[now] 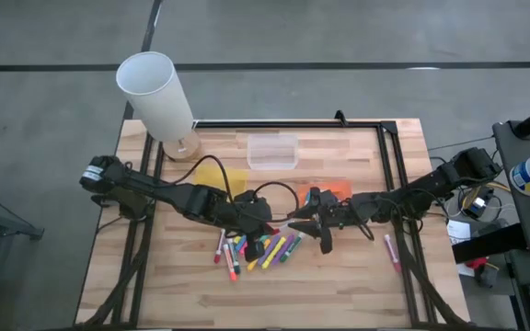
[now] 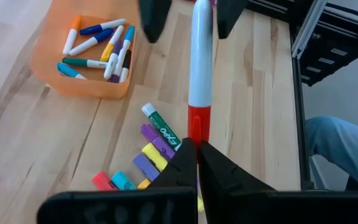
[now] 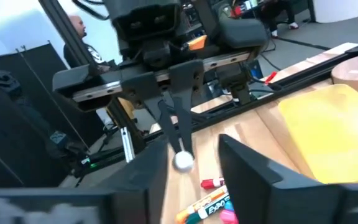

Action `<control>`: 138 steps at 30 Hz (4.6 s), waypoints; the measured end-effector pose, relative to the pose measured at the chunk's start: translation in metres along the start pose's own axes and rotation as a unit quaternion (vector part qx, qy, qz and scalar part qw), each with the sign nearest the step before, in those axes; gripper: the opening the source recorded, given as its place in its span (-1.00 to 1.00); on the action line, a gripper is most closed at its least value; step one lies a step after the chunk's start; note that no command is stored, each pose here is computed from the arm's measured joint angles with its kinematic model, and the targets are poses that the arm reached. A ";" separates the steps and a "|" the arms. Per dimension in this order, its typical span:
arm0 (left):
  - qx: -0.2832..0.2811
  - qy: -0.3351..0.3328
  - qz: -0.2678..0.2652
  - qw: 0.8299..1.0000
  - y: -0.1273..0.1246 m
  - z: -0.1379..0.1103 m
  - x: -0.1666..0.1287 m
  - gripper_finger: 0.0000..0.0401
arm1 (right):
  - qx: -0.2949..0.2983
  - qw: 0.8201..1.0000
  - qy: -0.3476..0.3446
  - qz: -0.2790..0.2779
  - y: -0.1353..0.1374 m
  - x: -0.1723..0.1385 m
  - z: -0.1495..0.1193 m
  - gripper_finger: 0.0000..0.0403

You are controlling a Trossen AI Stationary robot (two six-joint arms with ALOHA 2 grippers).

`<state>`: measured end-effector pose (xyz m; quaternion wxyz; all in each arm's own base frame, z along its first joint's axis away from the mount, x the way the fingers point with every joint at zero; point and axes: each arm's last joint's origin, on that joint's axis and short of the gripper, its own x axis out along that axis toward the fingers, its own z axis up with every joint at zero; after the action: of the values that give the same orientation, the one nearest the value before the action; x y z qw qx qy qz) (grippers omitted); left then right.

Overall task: Pick & Place Markers
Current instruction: Put the small red highlighter pen into the orange bin, then put the maroon marker pen into the transparent yellow bin

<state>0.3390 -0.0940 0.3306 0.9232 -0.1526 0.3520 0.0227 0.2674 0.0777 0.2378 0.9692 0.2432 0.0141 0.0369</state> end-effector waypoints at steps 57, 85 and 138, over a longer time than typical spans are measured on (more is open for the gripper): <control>0.019 0.009 0.014 1.000 0.008 -0.008 0.008 -0.28 | 0.014 0.900 0.172 -0.401 -0.040 -0.088 0.003 -0.78; 0.009 0.088 0.044 0.995 0.008 -0.035 0.011 -0.28 | 0.003 0.921 0.209 -0.329 -0.031 -0.083 0.002 -0.09; -0.220 0.210 0.220 0.927 0.060 -0.173 0.051 -0.28 | -0.007 0.961 0.169 -0.217 0.002 -0.076 0.001 -0.30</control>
<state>0.2571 -0.0913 0.1588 0.7431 -0.2721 0.5489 0.2693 0.1917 0.0735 0.2400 0.9390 0.2177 0.2299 -0.1340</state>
